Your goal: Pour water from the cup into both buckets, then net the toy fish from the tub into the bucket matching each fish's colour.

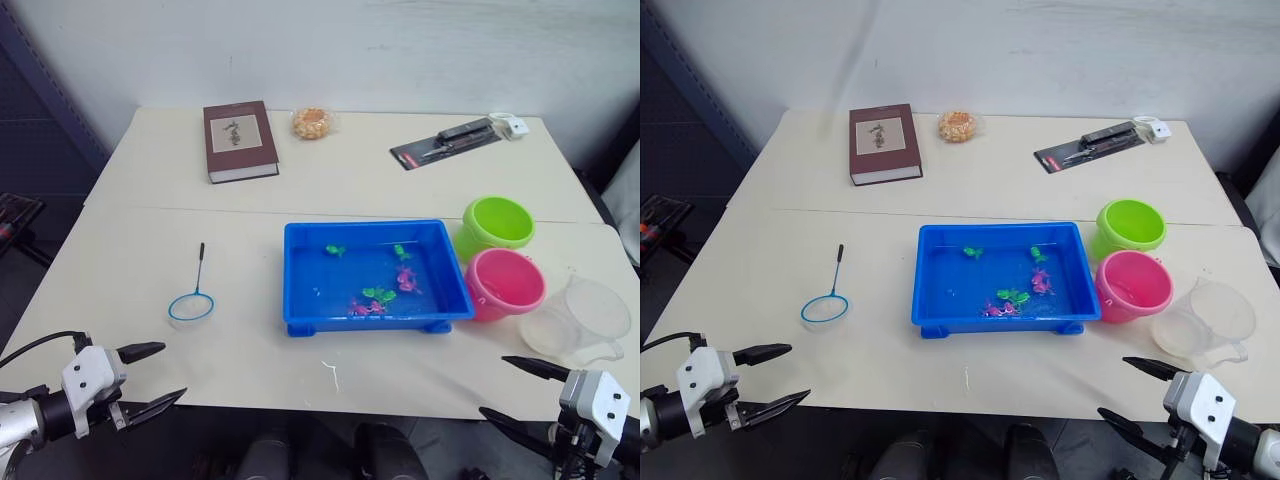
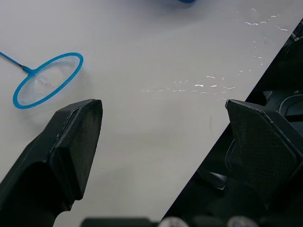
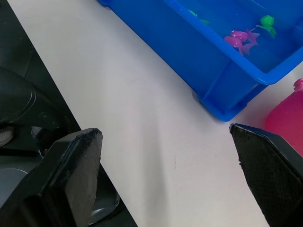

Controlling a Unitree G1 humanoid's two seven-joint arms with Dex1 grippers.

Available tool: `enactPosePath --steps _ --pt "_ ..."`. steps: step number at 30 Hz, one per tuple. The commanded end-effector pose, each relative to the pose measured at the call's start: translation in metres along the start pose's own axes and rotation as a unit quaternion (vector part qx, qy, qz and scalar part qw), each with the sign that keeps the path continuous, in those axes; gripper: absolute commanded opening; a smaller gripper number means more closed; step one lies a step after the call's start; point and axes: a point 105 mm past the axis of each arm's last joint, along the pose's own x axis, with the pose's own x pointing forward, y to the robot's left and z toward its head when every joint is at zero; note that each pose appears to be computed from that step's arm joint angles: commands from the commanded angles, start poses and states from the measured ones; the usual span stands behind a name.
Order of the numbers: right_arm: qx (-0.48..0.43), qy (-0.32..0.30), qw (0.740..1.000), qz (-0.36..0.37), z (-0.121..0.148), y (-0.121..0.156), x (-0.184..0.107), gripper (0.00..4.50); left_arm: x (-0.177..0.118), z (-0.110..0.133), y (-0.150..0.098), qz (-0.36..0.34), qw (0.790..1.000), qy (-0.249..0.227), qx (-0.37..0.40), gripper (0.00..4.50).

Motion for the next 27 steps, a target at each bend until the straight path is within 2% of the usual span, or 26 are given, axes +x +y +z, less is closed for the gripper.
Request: enactPosePath --steps 1,4,6,9,12,16,20,23,27 --pt "0.011 -0.014 1.0 0.002 0.007 0.006 -0.002 4.5 0.003 0.015 -0.008 -0.031 0.999 -0.014 -0.006 4.46" --pt "0.015 -0.053 0.998 -0.039 0.028 0.002 -0.007 4.5 0.016 0.04 -0.034 -0.145 0.984 -0.029 -0.101 4.46" --pt "0.041 -0.053 0.996 -0.065 0.032 0.007 -0.013 4.5 0.025 0.058 -0.043 -0.196 0.973 -0.05 -0.109 4.46" --pt "0.073 -0.046 0.987 -0.135 0.03 0.015 -0.033 4.5 0.041 0.09 -0.04 -0.203 0.964 -0.113 -0.132 4.46" --pt "0.103 -0.047 0.962 -0.247 0.027 0.017 -0.06 4.5 0.054 0.103 -0.051 -0.238 0.956 -0.127 -0.114 4.46" --pt "0.144 -0.014 0.918 -0.37 -0.003 0.023 -0.097 4.5 0.074 0.13 -0.055 -0.272 0.944 -0.171 -0.075 4.46" --pt "0.185 0.014 0.875 -0.448 -0.038 0.019 -0.116 4.5 0.086 0.151 -0.05 -0.291 0.937 -0.193 -0.034 4.46" --pt "0.212 0.007 0.848 -0.486 -0.058 0.008 -0.116 4.5 0.095 0.159 -0.045 -0.288 0.935 -0.205 -0.02 4.46" --pt "0.237 -0.025 0.821 -0.519 -0.071 -0.014 -0.109 4.5 0.101 0.164 -0.052 -0.303 0.93 -0.206 -0.006 4.46"
